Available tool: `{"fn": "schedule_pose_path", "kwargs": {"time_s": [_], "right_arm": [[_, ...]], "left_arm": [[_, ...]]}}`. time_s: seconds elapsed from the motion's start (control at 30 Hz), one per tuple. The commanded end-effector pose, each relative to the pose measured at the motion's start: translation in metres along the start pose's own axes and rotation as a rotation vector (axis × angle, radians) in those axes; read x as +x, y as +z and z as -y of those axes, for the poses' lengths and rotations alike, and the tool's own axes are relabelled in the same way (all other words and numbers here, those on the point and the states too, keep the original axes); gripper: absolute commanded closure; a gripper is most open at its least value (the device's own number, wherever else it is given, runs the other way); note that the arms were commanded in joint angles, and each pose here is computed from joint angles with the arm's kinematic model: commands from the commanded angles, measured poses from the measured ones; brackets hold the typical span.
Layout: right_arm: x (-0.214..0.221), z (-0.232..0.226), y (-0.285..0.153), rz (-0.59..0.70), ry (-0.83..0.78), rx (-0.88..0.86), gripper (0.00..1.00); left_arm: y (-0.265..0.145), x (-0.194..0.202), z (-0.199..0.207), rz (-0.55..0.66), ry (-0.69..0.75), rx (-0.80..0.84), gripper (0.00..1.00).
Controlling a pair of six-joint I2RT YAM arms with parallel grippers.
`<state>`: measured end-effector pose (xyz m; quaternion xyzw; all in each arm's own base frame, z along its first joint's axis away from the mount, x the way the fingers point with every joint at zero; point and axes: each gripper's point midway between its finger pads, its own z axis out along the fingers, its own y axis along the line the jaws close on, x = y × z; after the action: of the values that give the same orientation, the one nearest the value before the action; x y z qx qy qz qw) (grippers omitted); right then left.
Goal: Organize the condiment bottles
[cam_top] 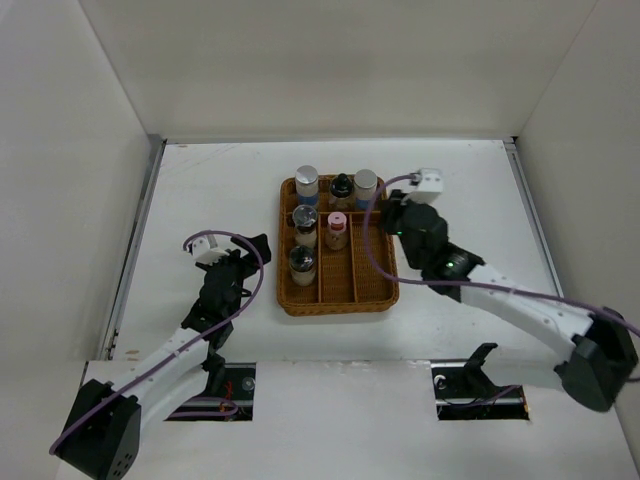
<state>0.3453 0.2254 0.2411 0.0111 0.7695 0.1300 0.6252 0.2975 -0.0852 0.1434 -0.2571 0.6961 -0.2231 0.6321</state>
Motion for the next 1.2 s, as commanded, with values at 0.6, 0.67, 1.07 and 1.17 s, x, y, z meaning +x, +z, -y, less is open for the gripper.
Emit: {"fn": "schedule_pose_path", "kwargs": {"time_s": [0.6, 0.67, 1.07, 1.17], "right_arm": [[0.085, 0.165, -0.028, -0.194, 0.085, 0.440, 0.32], [0.086, 0.167, -0.024, -0.189, 0.081, 0.444, 0.41], [0.010, 0.127, -0.028, -0.008, 0.007, 0.357, 0.58], [-0.007, 0.096, -0.027, 0.022, 0.016, 0.267, 0.57]], "left_arm": [[0.004, -0.001, 0.007, 0.005, -0.041, 0.030, 0.06], [0.003, -0.002, 0.006, 0.011, -0.037, 0.028, 0.06], [0.007, 0.004, -0.002, -0.005, -0.041, -0.004, 0.05], [0.008, 0.004, -0.007, 0.005, -0.036, -0.029, 0.02]]}}
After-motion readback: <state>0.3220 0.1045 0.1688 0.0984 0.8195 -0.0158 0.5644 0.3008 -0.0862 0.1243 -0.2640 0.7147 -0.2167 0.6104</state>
